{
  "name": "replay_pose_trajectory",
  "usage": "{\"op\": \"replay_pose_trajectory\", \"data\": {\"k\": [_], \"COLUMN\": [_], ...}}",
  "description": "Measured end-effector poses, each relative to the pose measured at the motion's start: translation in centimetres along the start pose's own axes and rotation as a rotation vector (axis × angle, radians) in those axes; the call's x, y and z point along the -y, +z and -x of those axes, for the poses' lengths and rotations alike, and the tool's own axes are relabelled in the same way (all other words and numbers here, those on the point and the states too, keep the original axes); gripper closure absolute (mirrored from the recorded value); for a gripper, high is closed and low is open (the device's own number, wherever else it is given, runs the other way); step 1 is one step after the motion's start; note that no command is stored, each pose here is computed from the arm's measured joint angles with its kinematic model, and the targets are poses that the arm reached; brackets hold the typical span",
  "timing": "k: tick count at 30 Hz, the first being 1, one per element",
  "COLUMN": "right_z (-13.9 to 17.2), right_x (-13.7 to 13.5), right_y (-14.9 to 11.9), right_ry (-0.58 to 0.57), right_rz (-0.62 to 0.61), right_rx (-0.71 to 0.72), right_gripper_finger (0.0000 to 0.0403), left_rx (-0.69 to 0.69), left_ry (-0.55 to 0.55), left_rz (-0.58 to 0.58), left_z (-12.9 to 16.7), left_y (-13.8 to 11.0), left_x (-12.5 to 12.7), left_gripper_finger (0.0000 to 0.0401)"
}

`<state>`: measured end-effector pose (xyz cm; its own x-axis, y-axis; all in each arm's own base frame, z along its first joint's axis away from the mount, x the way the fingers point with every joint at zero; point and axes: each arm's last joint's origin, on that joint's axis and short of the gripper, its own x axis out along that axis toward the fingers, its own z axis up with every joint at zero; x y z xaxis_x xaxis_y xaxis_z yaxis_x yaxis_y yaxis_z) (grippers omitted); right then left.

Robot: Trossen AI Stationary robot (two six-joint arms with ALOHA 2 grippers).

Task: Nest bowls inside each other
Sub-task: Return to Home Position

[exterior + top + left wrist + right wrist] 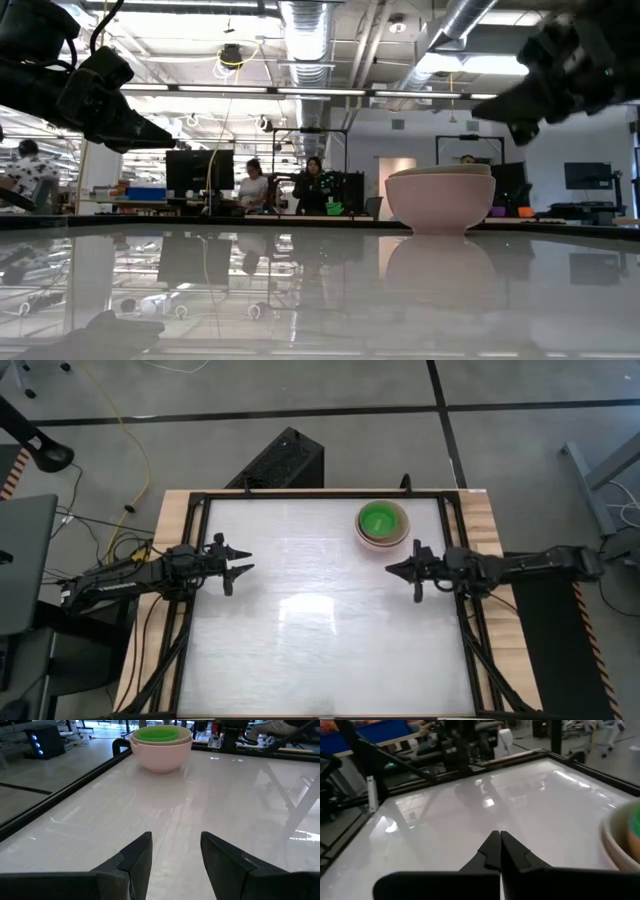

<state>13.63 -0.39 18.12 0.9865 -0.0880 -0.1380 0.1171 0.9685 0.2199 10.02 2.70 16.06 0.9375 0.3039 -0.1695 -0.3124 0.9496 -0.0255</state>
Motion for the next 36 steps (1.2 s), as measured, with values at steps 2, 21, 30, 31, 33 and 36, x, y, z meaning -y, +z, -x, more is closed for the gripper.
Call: {"op": "replay_pose_trajectory", "data": {"k": [2, 21, 30, 31, 33, 36], "right_z": [0.3, 2.1, 2.1, 2.1, 2.1, 2.1], "right_x": [0.5, 1.3, 1.3, 1.3, 1.3, 1.4], "right_y": [-1.0, -3.3, -3.3, -3.3, -3.3, -3.3], "right_ry": [-0.018, -0.044, -0.047, -0.047, -0.047, -0.047], "right_rz": [-0.003, 0.107, 0.024, 0.024, 0.024, 0.024], "right_rx": [-0.003, -0.054, -0.052, -0.052, -0.052, -0.053], "right_gripper_finger": [0.0392, 0.0391, 0.0368, 0.0367, 0.0367, 0.0366], "left_rx": [-0.001, 0.000, -0.001, 0.000, 0.000, -0.001], "left_ry": [0.000, 0.000, 0.000, 0.000, 0.000, 0.000], "left_rz": [0.000, 0.000, 0.000, 0.000, 0.000, 0.000], "left_z": [0.0, 0.0, 0.0, 0.0, 0.0, 0.0], "left_y": [0.0, 0.0, 0.0, 0.0, 0.0, 0.0], "left_x": [0.0, 0.0, 0.0, 0.0, 0.0, 0.0], "left_gripper_finger": [0.0244, 0.0244, 0.0244, 0.0244, 0.0244, 0.0244]}}
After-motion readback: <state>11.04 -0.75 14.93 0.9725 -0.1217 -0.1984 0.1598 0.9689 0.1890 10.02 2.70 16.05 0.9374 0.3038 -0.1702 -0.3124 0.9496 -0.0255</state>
